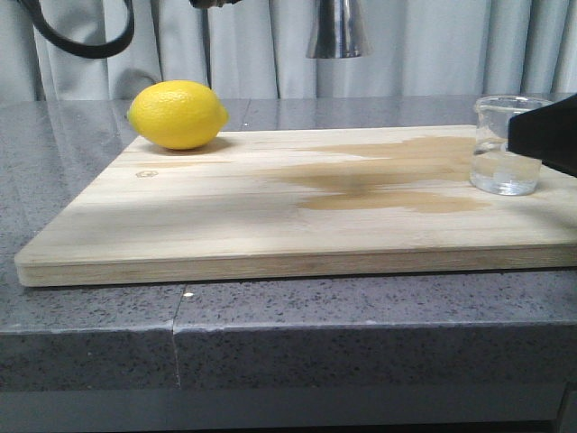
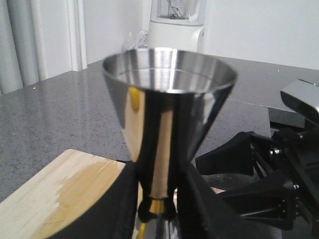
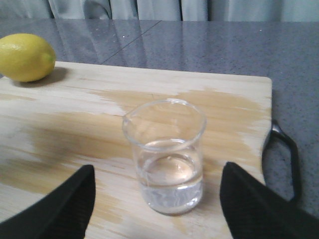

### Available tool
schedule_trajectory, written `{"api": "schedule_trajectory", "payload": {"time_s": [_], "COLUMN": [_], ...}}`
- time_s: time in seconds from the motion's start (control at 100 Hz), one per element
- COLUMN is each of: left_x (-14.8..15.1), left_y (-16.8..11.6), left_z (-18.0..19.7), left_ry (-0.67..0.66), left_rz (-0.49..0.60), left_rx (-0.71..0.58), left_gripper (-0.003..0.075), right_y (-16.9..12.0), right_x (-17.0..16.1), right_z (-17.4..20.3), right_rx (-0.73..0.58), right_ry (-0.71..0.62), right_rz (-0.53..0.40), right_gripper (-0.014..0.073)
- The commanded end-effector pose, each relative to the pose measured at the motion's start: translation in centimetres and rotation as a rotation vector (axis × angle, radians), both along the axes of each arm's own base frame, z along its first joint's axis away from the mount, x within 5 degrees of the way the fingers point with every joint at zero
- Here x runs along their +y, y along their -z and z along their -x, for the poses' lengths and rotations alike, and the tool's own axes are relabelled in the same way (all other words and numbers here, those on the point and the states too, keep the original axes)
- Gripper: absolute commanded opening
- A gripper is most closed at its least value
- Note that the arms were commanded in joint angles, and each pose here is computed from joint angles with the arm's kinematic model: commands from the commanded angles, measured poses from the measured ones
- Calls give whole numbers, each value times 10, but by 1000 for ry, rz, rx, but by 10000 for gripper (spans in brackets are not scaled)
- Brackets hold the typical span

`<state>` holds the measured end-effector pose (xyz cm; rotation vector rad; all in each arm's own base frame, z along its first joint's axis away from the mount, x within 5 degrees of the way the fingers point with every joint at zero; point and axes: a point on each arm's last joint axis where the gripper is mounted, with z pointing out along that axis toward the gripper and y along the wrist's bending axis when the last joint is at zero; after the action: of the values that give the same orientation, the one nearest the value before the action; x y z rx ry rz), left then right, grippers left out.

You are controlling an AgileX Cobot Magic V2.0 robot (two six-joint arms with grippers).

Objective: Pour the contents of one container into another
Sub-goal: 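Reach the right gripper to the glass beaker and grasp it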

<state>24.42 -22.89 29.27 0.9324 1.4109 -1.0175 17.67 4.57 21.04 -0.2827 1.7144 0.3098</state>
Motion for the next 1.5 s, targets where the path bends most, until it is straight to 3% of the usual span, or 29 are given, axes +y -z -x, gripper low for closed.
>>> {"api": "schedule_trajectory", "payload": {"time_s": [0.0, 0.45, 1.35, 1.49], "left_x": [2, 2, 2, 2], "left_y": [-29, -29, -29, -29], "left_z": [7, 8, 8, 8], "left_ry": [26, 29, 33, 33], "left_rz": [114, 110, 104, 104], "left_rx": [-37, -40, -43, -43], "left_gripper": [133, 133, 133, 133], "right_y": [-12, -2, 14, 15], "right_x": [4, 3, 6, 6], "right_z": [-7, -23, -49, -50], "right_rx": [-140, -198, -222, -215], "right_ry": [-36, -2, 6, 7], "right_rz": [-4, 35, -23, -21], "right_gripper": [475, 475, 475, 391]}}
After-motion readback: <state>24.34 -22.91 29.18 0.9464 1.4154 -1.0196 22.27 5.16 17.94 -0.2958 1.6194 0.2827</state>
